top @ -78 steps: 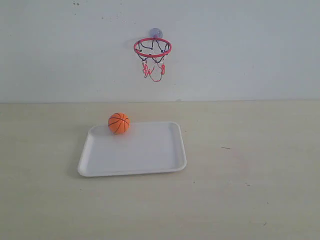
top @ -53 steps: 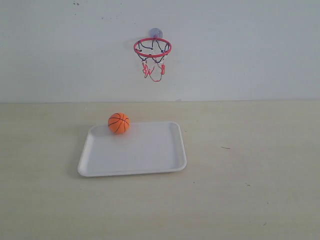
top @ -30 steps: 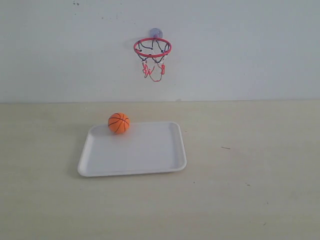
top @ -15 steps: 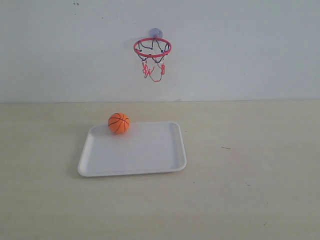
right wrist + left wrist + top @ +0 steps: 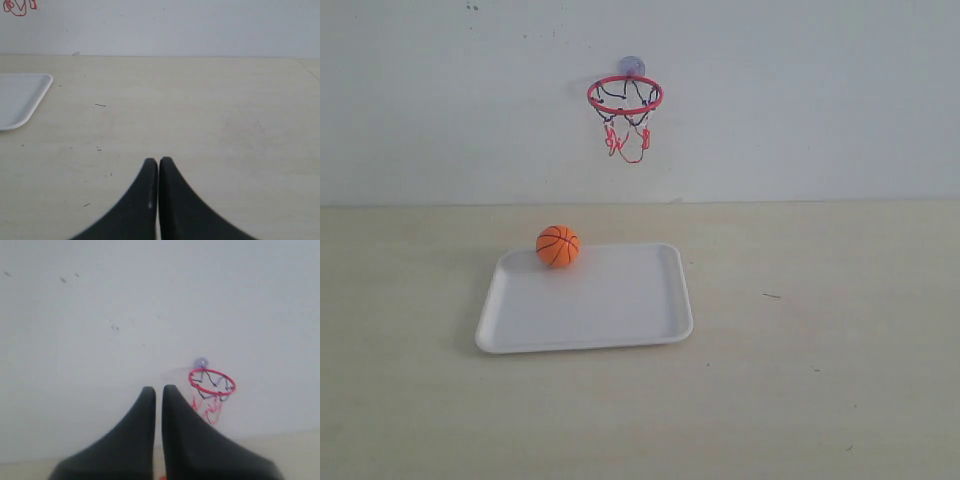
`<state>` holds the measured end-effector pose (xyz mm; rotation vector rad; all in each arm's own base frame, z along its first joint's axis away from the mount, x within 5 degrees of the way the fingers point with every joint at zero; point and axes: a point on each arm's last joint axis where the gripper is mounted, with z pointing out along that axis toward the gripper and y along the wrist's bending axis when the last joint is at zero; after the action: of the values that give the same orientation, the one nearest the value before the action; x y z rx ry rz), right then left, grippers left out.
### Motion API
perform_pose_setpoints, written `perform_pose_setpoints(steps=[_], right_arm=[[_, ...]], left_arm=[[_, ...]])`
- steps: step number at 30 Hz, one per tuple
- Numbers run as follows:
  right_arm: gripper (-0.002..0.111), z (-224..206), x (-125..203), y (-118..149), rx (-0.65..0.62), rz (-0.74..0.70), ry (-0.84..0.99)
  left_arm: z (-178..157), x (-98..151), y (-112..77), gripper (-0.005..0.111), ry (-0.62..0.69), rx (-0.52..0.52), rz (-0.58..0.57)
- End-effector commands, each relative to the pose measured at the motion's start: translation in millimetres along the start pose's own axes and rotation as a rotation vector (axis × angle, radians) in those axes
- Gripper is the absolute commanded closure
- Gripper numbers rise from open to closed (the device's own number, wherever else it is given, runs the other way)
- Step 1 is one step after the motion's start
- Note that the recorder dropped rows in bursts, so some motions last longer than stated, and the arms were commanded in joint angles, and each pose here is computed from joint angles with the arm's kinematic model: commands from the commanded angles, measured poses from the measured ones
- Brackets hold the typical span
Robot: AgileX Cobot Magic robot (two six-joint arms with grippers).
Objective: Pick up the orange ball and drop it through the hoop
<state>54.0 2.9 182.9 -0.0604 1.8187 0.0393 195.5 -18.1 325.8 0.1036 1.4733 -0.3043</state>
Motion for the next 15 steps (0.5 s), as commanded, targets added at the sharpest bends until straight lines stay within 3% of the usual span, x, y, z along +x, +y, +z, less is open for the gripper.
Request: perform_pose_setpoints(steps=[1, 6, 8, 10, 15], right_arm=[[0.109, -0.4, -0.9, -0.3, 0.004, -0.007, -0.011], [0.109, -0.4, -0.9, -0.3, 0.004, -0.007, -0.011], [0.109, -0.4, -0.9, -0.3, 0.004, -0.007, -0.011], [0.109, -0.4, -0.9, -0.3, 0.004, -0.007, -0.011], [0.109, -0.4, -0.9, -0.3, 0.004, -0.007, -0.011]], left_arm=[[36.3, 12.0, -2.4, 0.103, 0.203, 0.151, -0.067], [73.8, 22.1, -16.3, 0.103, 0.420, 0.476, -0.112], [86.4, 27.9, -19.5, 0.103, 0.496, 0.529, -0.122], [99.7, 37.0, -22.2, 0.103, 0.562, 0.523, -0.117], [131.4, 54.1, -25.1, 0.103, 0.613, 0.358, -0.088]])
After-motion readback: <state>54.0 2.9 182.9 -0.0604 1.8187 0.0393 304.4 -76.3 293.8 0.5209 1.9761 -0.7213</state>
